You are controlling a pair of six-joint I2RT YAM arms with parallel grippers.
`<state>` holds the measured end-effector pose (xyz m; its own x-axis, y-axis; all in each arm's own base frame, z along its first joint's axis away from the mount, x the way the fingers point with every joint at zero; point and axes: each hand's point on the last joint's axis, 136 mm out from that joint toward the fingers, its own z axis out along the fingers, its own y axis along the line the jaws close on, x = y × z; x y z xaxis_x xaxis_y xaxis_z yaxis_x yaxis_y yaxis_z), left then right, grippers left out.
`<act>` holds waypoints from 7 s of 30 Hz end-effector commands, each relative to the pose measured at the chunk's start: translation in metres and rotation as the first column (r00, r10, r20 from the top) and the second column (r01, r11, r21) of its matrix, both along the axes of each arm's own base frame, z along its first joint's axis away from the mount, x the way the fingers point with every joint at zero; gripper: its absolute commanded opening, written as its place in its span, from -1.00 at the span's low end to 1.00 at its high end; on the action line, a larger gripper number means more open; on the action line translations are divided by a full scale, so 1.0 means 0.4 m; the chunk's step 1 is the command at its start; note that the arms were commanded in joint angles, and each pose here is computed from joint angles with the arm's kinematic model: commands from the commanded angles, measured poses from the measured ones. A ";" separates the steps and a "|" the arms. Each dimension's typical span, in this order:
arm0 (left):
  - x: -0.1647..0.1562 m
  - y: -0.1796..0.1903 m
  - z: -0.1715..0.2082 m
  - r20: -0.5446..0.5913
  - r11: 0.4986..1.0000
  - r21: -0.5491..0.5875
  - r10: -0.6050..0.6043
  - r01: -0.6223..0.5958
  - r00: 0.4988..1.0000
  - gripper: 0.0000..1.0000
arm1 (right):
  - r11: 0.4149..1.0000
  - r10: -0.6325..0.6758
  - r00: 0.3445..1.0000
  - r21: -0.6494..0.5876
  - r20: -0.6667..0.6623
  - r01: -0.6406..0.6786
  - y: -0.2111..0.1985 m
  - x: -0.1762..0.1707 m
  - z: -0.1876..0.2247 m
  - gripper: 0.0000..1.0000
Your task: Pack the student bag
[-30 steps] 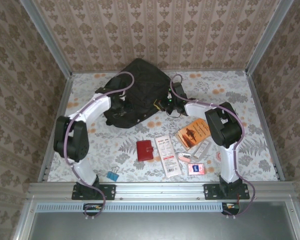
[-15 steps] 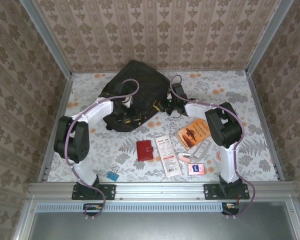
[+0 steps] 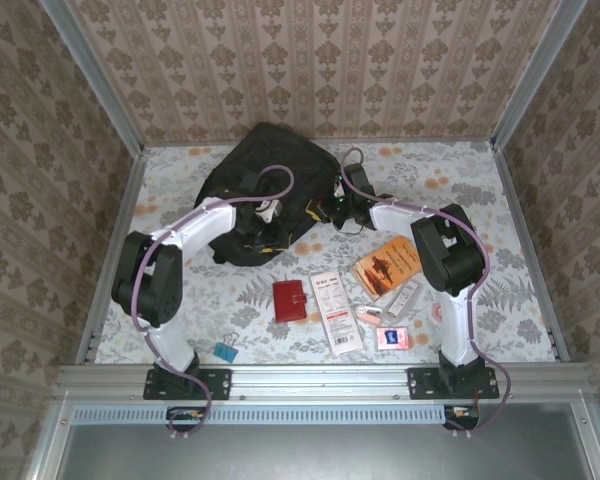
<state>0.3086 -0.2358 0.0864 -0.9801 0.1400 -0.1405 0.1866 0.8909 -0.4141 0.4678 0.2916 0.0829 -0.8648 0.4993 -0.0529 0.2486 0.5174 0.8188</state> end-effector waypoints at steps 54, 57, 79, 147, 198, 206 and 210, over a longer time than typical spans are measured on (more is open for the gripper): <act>-0.040 0.137 0.132 0.219 0.938 0.346 -0.104 0.023 0.970 -1.00 | 0.984 0.057 0.996 -0.174 0.067 -0.044 -0.153 0.114 0.066 -0.82; -0.033 0.108 0.158 0.228 0.965 0.262 -0.054 -0.008 0.972 -1.00 | 0.983 0.074 0.995 -0.174 0.072 -0.061 -0.153 0.099 0.074 -0.20; 0.046 0.077 0.200 -0.007 0.864 -0.144 0.487 -0.483 0.873 -0.26 | 0.996 -0.076 0.997 -0.040 0.007 0.076 -0.066 -0.114 0.094 0.15; 0.149 -0.065 0.160 0.110 0.983 -0.105 -0.141 0.153 0.984 -0.08 | 0.948 0.095 0.963 0.272 0.253 -0.165 0.080 -0.083 0.198 -1.00; 0.111 0.020 0.120 0.183 0.993 0.027 -0.119 0.116 0.976 -1.00 | 0.947 0.042 0.971 0.299 0.235 -0.113 -0.030 -0.052 0.206 -1.00; 0.044 0.046 0.100 0.177 0.920 0.335 -0.275 0.205 0.945 -1.00 | 0.989 0.054 0.978 0.122 0.200 -0.080 -0.062 -0.045 0.192 -1.00; 0.029 0.078 0.097 0.168 0.863 0.461 -0.312 0.206 0.935 -1.00 | 0.998 0.060 0.983 0.020 0.175 -0.065 -0.091 -0.040 0.178 -1.00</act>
